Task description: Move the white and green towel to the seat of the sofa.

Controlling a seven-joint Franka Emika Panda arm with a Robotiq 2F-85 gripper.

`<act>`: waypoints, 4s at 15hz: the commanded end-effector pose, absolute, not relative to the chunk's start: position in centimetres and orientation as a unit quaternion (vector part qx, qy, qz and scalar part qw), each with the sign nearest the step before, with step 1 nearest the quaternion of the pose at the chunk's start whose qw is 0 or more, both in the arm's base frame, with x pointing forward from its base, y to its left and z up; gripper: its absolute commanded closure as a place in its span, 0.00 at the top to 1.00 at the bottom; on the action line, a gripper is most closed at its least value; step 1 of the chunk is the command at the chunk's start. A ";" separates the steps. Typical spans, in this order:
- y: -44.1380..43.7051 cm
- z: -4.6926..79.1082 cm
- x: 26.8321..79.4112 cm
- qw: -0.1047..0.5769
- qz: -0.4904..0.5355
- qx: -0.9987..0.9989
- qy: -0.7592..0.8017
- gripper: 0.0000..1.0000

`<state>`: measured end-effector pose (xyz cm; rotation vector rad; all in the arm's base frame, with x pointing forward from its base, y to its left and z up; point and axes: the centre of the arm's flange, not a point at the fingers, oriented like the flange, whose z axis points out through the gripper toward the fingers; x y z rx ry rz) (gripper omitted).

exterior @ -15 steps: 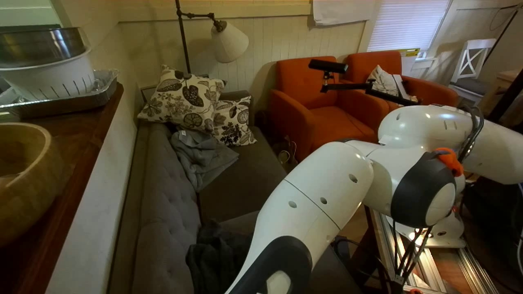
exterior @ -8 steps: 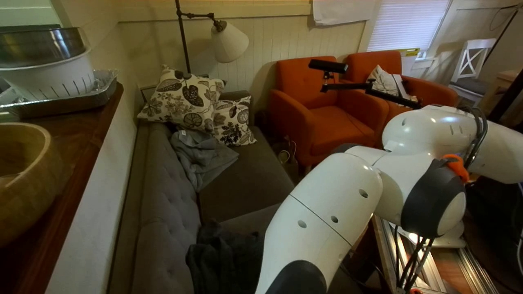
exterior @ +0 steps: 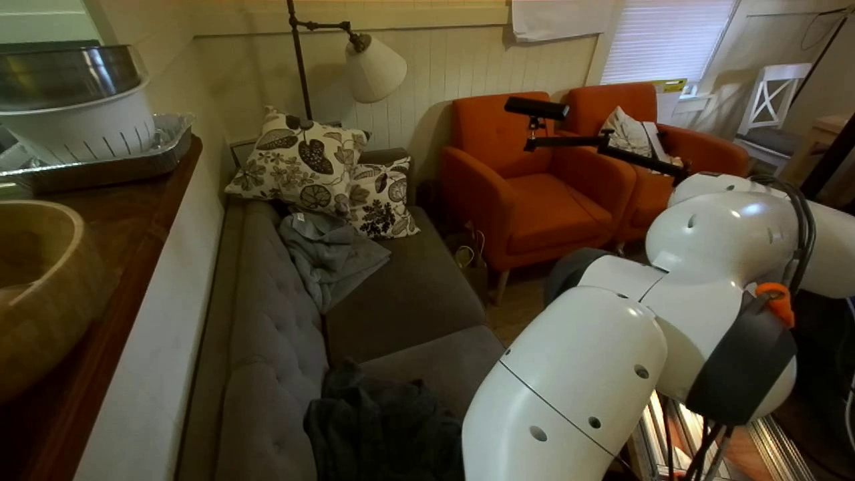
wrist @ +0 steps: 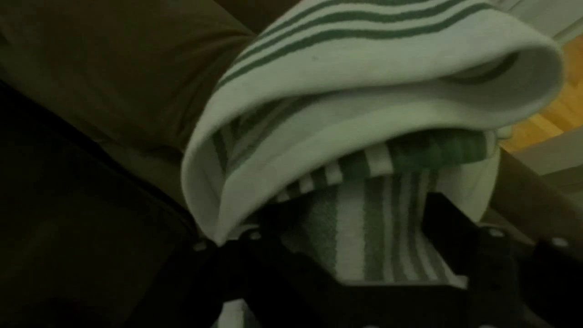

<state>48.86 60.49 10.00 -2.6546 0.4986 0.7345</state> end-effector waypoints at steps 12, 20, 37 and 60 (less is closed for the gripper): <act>56.5 10.7 49.1 0.168 0.241 -0.922 0.251 0.00; 50.1 10.5 45.9 0.290 0.175 -0.939 0.057 0.01; 49.1 10.4 45.8 0.352 0.071 -0.923 0.136 0.05; 13.7 23.1 45.0 0.508 -0.161 -0.767 0.358 0.01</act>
